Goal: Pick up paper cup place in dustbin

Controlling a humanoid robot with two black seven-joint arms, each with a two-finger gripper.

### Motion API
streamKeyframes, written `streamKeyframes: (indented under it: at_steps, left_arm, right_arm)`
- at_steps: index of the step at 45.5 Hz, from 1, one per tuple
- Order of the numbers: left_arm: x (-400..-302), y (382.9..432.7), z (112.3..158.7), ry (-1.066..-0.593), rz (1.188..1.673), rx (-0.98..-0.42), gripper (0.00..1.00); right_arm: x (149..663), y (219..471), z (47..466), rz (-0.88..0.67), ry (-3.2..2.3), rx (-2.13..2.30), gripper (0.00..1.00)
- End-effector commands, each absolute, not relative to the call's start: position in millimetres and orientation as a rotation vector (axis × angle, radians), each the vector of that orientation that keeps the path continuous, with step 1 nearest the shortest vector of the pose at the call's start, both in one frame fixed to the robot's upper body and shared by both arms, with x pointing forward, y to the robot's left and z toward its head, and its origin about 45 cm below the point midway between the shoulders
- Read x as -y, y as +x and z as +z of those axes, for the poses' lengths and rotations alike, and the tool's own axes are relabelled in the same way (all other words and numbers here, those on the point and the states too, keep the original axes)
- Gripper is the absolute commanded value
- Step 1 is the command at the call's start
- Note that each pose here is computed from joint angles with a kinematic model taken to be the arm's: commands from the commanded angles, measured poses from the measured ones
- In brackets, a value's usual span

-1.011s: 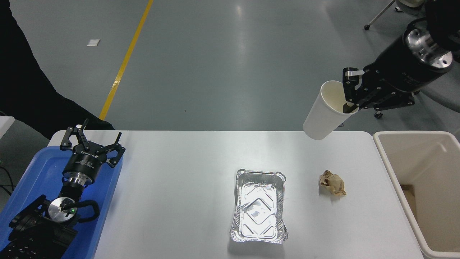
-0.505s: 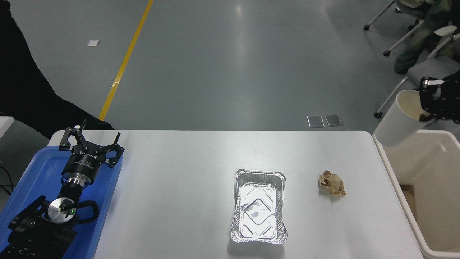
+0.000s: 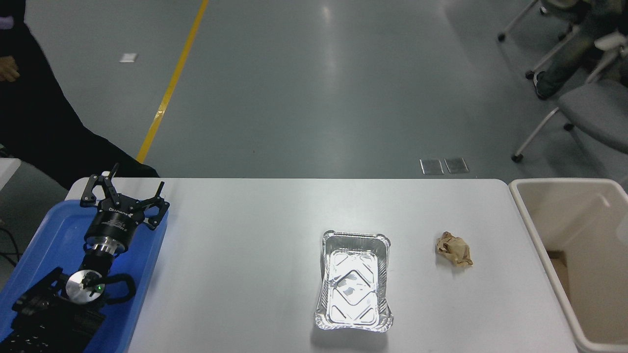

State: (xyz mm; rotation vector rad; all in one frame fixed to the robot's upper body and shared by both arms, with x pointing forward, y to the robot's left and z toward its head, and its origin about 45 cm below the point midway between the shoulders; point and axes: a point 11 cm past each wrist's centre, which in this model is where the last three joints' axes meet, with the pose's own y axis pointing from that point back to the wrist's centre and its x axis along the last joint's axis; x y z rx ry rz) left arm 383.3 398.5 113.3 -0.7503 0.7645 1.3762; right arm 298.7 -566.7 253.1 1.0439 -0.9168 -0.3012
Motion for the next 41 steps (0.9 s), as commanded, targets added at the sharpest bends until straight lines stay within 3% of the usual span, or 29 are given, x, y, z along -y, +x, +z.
streamKeyframes:
  at_steps: [1,15,41]
  left_arm:
    - [-398.5,383.5,113.5,-0.751,1.376,-0.764,0.99]
    - [-398.7,383.5,113.6,-0.752,1.376,-0.764,0.99]
    - [-398.8,383.5,113.7,-0.753,1.377,-0.763,0.99]
  right_arm:
    - [597,284,188,-0.268,0.933,0.995,0.00]
    - [601,294,138,-0.206,0.908,1.060,0.00]
    - [599,302,117,-0.130,0.875,1.145,0.00]
